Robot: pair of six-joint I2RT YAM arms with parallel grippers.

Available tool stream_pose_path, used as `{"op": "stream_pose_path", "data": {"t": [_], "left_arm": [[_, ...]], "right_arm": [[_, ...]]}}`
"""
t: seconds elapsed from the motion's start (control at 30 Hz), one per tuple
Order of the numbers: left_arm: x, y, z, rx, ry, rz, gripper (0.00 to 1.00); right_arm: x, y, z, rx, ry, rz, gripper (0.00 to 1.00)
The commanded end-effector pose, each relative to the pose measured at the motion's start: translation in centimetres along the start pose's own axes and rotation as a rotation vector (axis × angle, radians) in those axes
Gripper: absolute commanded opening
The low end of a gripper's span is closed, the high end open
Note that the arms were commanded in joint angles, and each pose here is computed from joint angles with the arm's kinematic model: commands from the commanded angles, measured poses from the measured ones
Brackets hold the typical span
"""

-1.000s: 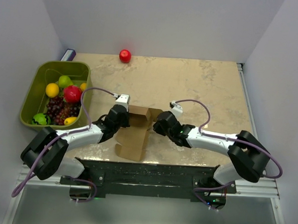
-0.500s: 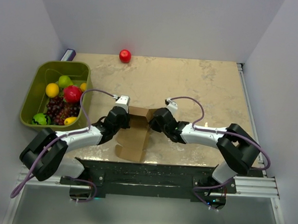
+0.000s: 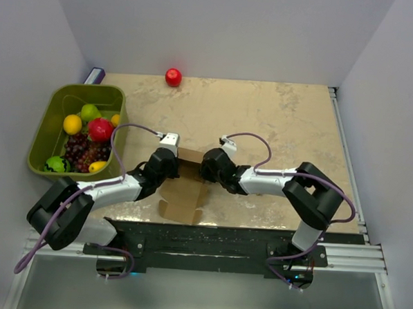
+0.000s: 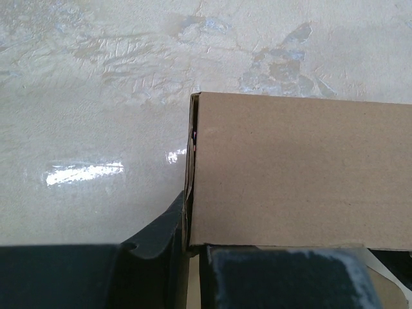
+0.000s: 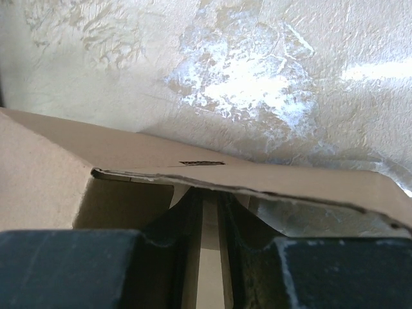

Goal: Fold the paper box

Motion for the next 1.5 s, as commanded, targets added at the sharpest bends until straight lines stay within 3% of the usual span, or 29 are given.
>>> {"op": "stream_pose_path", "data": {"t": [0.0, 0.13, 0.27, 0.4, 0.63, 0.97, 1.03, 1.13, 1.17, 1.23, 1.33, 1.47], "left_arm": [[-0.3, -0.2, -1.8, -0.061, -0.007, -0.002, 0.00], [0.8, 0.2, -1.4, -0.041, 0.009, -0.041, 0.00], [0.7, 0.6, -1.6, -0.036, 0.016, -0.045, 0.00], [0.8, 0.6, -2.0, -0.039, 0.022, -0.057, 0.00], [1.1, 0.7, -1.8, -0.028, 0.035, -0.074, 0.00], [1.3, 0.4, -2.4, -0.032, 0.027, -0.094, 0.00], [1.3, 0.3, -2.4, -0.030, 0.027, -0.098, 0.00], [1.5, 0.4, -2.2, -0.029, 0.022, -0.106, 0.00], [1.5, 0.4, -2.1, -0.028, 0.023, -0.107, 0.00], [1.7, 0.6, -1.8, -0.030, 0.031, -0.119, 0.00], [2.0, 0.9, -1.3, -0.023, 0.044, -0.154, 0.00], [1.8, 0.9, -1.2, -0.032, 0.052, -0.159, 0.00]], "right_arm": [[1.1, -0.7, -0.6, -0.021, 0.008, -0.010, 0.24], [2.3, -3.1, -1.9, -0.036, -0.041, -0.057, 0.38], [4.5, -7.7, -3.1, -0.013, -0.101, -0.172, 0.64], [3.5, -11.6, -4.7, -0.021, -0.161, -0.171, 0.80], [0.0, -12.8, -9.6, -0.125, -0.199, -0.078, 0.85], [-4.0, -9.5, -8.7, -0.128, -0.278, 0.059, 0.86], [-3.7, -8.6, -8.6, -0.134, -0.291, 0.030, 0.85], [-3.3, -6.8, -7.5, -0.093, -0.325, -0.017, 0.74], [-3.1, -6.5, -7.2, -0.079, -0.331, -0.029, 0.57], [-2.0, -5.9, -7.2, -0.067, -0.352, -0.056, 0.35], [-0.8, -5.8, -6.6, -0.032, -0.368, -0.107, 0.14], [0.8, -6.1, -6.1, -0.033, -0.362, -0.127, 0.10]]}}
Point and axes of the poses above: each gripper's point midway between its finger pads, its own y axis out along the fingers, its own x axis along the line the jaws close on, z = x × y, the point moved 3 cm from there along -y, back along the fingers, and after that the axes turned 6 degrees about y, right-handed, at the moved point
